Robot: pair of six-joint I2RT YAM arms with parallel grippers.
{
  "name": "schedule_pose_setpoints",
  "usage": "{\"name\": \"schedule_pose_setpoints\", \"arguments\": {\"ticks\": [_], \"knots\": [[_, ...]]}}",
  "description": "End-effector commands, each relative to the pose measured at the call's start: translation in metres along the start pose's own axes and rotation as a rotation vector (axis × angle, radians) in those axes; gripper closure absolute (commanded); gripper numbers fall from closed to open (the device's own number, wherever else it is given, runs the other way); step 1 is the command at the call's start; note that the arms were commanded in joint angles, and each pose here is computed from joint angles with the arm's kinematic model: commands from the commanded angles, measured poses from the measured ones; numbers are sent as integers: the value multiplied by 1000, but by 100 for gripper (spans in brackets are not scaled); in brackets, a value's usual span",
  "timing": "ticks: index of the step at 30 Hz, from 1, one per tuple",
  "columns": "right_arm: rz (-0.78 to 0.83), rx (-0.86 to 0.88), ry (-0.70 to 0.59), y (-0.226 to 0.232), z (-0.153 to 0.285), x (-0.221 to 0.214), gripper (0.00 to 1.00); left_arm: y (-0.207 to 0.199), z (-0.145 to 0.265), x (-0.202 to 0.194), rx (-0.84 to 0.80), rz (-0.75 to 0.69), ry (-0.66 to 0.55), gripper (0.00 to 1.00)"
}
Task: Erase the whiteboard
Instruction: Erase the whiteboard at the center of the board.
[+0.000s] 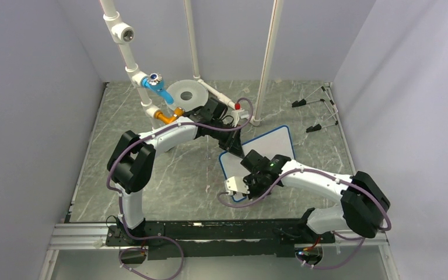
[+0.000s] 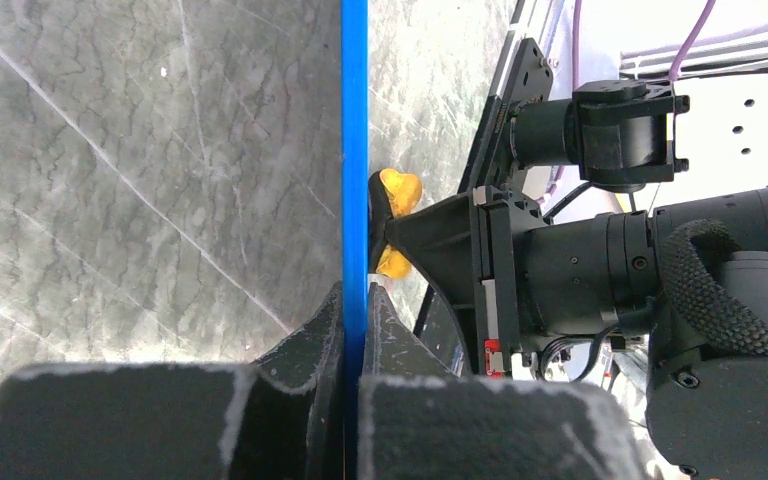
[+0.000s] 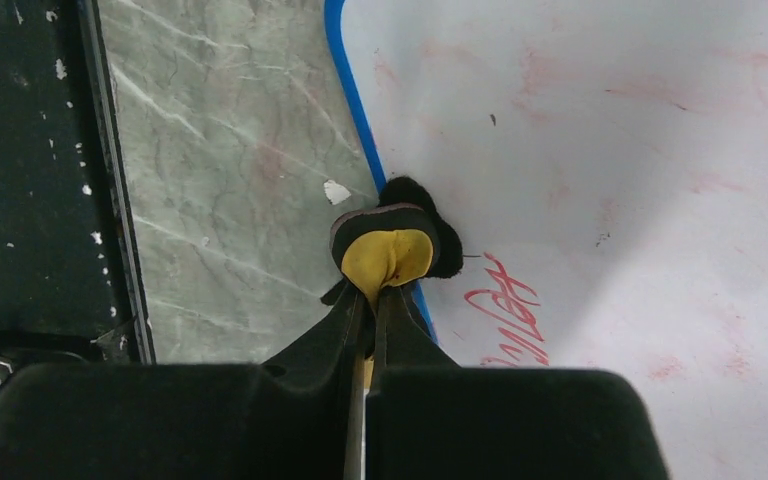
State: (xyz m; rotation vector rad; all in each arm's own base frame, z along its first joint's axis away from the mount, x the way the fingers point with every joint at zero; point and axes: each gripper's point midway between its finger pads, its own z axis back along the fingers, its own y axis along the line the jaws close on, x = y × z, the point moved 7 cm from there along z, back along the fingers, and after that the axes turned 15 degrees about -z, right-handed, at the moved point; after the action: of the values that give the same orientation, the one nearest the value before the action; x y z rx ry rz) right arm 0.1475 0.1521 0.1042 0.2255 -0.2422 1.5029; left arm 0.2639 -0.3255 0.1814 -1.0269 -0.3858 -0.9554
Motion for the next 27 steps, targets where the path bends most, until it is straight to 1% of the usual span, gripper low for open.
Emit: {"name": "schedule_pose_setpoints", "arguments": {"ticks": [1,6,8,10,12,15,18,21,22,23,24,25,27], "knots": [[-45,-77,-46,-14,8,7,100,-24,10,18,-106,-77,-54,100],[-170,-266,-265,-55,58,21,100,-24,10,16,-108,-75,-53,100],[-200,-323,-306,-65,72,23,100,-24,10,16,-109,-75,-52,100],[-216,-338,-306,-69,75,21,100,-24,10,17,-111,-79,-56,100],[-212,-320,-285,-66,68,16,100,-25,10,16,-116,-80,-59,100],[-165,-212,-247,-52,52,7,100,-25,9,15,-123,-85,-66,100],[-80,-84,-203,-30,34,0,100,-24,8,15,-128,-84,-63,100],[-15,-11,-134,-9,16,-5,100,-24,8,17,-132,-84,-62,100],[-1,-8,-110,-5,10,-6,100,-23,8,18,-132,-84,-62,100],[-24,-48,-79,-8,5,-5,100,-23,7,19,-131,-82,-62,100],[-44,-80,-81,-14,8,-4,100,-23,8,19,-129,-81,-61,100],[-70,-108,-99,-20,13,-2,100,-23,8,19,-127,-81,-62,100],[-119,-157,-176,-34,30,4,100,-23,8,18,-126,-81,-62,100]]}}
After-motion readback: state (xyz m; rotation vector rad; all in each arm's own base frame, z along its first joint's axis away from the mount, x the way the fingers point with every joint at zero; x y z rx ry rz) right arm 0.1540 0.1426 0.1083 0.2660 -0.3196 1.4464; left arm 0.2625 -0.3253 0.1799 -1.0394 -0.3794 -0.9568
